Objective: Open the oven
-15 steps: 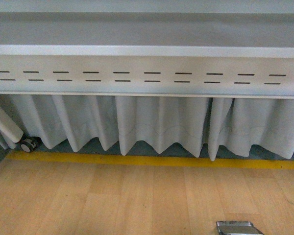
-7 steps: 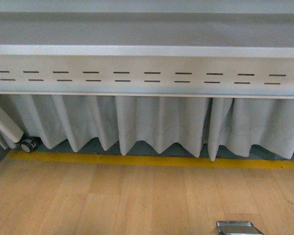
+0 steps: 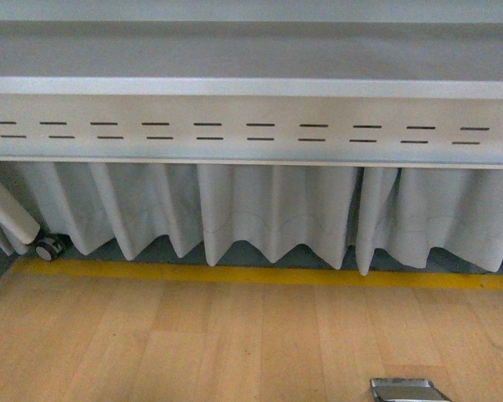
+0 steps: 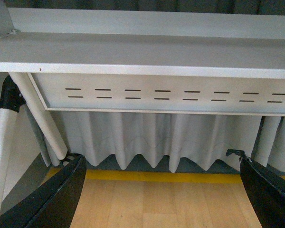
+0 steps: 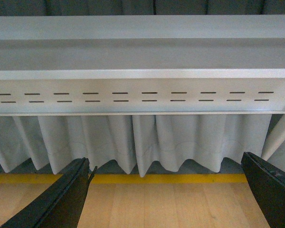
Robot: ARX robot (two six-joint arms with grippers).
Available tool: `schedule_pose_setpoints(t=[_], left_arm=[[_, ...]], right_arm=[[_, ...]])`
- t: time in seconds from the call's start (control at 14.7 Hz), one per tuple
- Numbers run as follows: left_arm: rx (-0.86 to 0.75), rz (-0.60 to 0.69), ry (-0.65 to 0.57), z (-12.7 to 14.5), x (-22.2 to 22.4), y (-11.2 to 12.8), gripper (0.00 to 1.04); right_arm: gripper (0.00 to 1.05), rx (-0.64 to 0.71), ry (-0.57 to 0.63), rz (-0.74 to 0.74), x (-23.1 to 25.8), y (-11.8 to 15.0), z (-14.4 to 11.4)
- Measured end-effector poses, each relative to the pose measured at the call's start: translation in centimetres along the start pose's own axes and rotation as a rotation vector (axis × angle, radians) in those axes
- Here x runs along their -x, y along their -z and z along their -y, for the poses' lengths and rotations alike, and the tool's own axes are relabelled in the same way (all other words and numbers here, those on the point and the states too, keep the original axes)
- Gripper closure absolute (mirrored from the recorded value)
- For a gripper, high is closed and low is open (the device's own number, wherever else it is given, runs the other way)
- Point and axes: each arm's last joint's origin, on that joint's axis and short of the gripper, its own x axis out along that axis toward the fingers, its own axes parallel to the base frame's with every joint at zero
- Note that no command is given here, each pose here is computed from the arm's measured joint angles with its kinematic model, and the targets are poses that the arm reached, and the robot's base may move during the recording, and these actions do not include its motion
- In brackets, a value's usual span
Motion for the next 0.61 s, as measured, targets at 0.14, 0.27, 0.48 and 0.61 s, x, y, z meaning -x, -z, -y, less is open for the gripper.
schedule_pose_setpoints(t=[0.14,0.27,0.48,0.61], left_arm=[[0.0,-0.003,0.0,0.0,0.0,0.03,0.07],[0.0,-0.001,0.0,0.0,0.0,0.01,0.07],[-0.001,0.0,0.0,0.0,0.0,0.0,0.07],[-0.002,0.001,-0.002,0.0,0.0,-0.01,0.07]], right_arm=[[0.06,0.0,0.0,-0.003,0.0,0.03,0.0],[0.06,0.0,0.0,-0.002,0.0,0.02,0.0],[0.06,0.0,0.001,0.0,0.0,0.0,0.0],[0.06,0.0,-0.001,0.0,0.0,0.0,0.0]])
